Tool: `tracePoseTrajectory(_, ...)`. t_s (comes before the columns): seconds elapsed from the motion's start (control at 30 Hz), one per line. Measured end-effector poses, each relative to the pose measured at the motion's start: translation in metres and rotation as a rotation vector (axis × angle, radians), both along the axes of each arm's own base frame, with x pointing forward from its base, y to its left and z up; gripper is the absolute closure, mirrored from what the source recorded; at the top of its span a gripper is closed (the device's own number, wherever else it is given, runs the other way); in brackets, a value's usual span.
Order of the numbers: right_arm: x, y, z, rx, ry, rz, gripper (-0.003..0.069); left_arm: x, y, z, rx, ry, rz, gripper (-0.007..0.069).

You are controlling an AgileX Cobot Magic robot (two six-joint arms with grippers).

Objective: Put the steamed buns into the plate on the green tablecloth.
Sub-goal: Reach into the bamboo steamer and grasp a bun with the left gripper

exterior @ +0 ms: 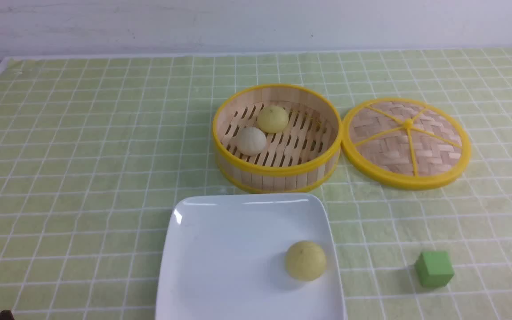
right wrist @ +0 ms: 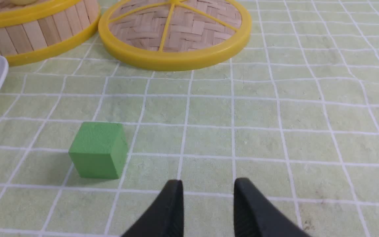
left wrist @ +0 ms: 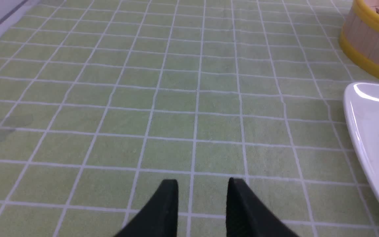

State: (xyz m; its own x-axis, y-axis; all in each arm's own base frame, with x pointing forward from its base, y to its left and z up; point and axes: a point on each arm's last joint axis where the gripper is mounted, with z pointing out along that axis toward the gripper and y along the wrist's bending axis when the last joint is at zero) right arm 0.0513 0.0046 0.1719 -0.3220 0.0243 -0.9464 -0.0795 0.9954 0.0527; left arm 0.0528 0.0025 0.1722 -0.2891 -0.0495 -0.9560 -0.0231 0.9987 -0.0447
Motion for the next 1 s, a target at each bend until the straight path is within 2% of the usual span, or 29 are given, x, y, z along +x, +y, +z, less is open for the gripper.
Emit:
tracePoseTrajectory(0.57,0.0000,0.0000,0.0000,0.000,0.000,0.000,0.0417,0.0000,0.0000,0.0000,0.001,0.000,0.000,0.0384)
tracePoseTrajectory(1.0,0.0000,0.0000,0.0000,0.000,0.000,0.000,0.0417,0.0000,0.0031,0.0002,0.091,0.001,0.008,0.0384)
